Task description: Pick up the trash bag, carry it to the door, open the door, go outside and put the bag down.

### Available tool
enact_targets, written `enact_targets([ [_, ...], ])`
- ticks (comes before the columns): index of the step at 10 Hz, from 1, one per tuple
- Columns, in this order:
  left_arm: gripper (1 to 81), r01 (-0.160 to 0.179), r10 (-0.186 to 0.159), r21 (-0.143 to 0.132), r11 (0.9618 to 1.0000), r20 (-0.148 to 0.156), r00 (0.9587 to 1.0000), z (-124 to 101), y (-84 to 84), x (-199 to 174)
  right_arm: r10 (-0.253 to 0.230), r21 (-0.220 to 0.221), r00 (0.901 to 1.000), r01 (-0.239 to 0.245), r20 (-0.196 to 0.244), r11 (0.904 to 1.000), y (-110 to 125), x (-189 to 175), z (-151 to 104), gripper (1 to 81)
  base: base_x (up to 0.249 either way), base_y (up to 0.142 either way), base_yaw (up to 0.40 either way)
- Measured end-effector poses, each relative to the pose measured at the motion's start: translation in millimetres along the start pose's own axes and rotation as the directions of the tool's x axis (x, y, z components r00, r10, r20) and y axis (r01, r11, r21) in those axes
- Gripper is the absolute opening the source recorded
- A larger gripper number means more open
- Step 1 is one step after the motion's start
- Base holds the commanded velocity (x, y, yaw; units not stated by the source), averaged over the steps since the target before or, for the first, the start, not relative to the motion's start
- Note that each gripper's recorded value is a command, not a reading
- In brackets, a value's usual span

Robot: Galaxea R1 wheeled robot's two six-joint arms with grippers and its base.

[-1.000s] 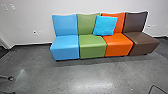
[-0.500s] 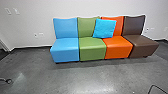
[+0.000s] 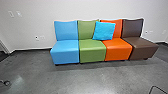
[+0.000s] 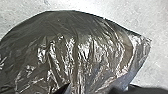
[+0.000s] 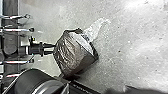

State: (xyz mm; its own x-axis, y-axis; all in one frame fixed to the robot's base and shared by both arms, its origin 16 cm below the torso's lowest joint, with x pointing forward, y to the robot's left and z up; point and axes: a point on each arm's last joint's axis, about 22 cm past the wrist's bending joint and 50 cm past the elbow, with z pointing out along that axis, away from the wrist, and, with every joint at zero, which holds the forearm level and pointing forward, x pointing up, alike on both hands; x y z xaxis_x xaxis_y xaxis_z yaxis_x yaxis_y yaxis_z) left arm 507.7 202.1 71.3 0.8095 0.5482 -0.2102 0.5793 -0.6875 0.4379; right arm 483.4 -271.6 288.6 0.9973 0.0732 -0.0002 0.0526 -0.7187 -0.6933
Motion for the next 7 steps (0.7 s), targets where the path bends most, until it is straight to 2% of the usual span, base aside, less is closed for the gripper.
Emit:
enact_targets([
  [2, 81.1, 0.008, -0.008, 0.014, 0.9999, 0.011, 0.9999, 22.6, -16.2, 4.6, 0.02, 0.002, 0.9995, -0.021, 0.023, 0.9998, 20.4, -6.1, 22.6, 81.1, 0.0, 0.0, 0.0],
  [5, 81.1, 0.029, -0.031, 0.043, 0.9986, 0.029, 0.9991, 60.1, -50.6, 11.3, 0.057, 0.008, 0.9964, -0.057, 0.064, 0.9983, 54.3, -18.4, 62.8, 81.1, 0.0, 0.0, 0.0],
  [7, 81.1, 0.016, -0.017, 0.028, 0.9995, 0.013, 0.9998, 69.8, -45.1, 28.4, 0.047, 0.019, 0.997, -0.048, 0.062, 0.9987, 59.6, -18.8, 76.3, 81.1, 0.0, 0.0, 0.0],
])
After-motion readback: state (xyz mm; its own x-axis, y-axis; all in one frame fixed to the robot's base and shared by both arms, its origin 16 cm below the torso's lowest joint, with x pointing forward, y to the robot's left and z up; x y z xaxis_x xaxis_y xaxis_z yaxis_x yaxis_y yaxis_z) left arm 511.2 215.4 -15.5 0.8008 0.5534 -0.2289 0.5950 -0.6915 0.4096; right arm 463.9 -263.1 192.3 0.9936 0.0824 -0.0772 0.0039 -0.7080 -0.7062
